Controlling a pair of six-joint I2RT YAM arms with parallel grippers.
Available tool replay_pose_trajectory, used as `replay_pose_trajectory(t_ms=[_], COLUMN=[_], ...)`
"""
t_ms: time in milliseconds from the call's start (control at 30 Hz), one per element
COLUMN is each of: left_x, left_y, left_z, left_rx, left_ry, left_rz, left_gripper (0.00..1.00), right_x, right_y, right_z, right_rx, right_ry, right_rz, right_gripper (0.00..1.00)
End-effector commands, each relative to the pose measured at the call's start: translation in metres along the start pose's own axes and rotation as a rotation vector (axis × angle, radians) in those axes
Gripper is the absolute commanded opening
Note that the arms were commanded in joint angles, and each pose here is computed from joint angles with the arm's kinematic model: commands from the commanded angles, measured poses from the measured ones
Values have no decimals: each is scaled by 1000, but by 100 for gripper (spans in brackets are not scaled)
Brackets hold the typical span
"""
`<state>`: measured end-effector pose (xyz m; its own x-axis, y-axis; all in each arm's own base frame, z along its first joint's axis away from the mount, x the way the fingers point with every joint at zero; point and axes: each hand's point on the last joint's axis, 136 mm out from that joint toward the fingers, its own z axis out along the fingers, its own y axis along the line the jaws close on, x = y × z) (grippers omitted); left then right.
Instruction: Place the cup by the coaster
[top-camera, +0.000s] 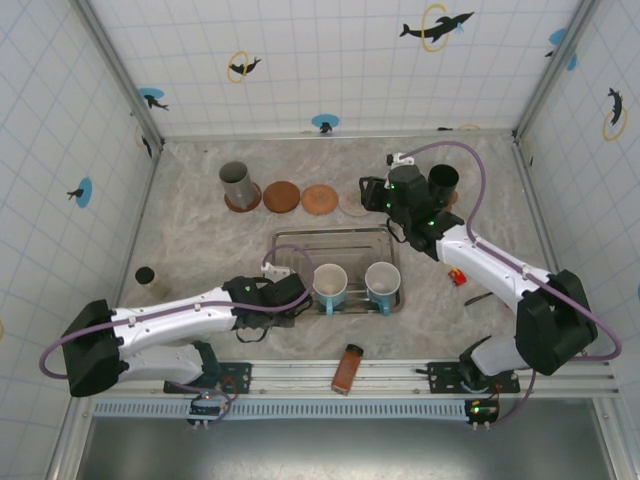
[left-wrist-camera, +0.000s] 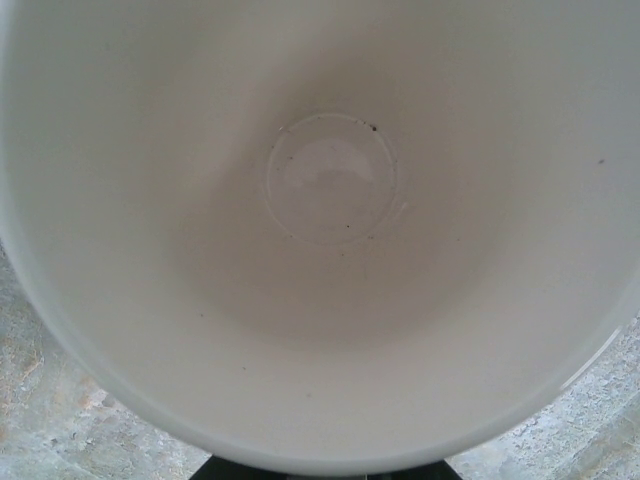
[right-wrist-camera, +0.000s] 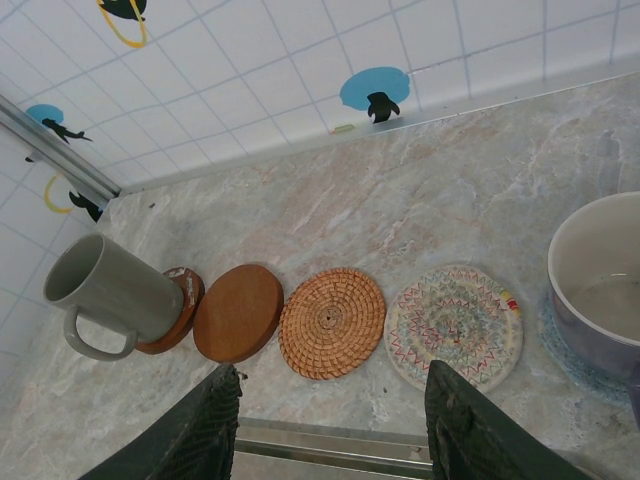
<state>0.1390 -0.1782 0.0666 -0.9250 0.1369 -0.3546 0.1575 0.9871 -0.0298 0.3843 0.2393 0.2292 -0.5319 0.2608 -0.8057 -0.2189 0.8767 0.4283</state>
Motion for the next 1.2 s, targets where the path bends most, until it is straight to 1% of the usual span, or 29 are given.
replay_pose_trajectory(t_ms=[0, 700, 1000, 1167], left_x=[-7, -28, -41, -51], left_y=[3, 0, -9, -7], left_z=[-6, -32, -42, -46], left_rx=[-33, 9, 32, 6], left_ry=[-24, -115, -148, -158], left_rz=[-13, -59, -23, -21], left_gripper=[0, 0, 0, 0], right_x=[-21, -19, -19, -19], right_y=[15, 14, 13, 12], right_z=[-3, -4, -4, -6], right_rx=[-33, -31, -31, -29], right_ry=[-47, -42, -35, -33], right_rz=[9, 1, -5, -7], right_gripper=[51, 52, 51, 51])
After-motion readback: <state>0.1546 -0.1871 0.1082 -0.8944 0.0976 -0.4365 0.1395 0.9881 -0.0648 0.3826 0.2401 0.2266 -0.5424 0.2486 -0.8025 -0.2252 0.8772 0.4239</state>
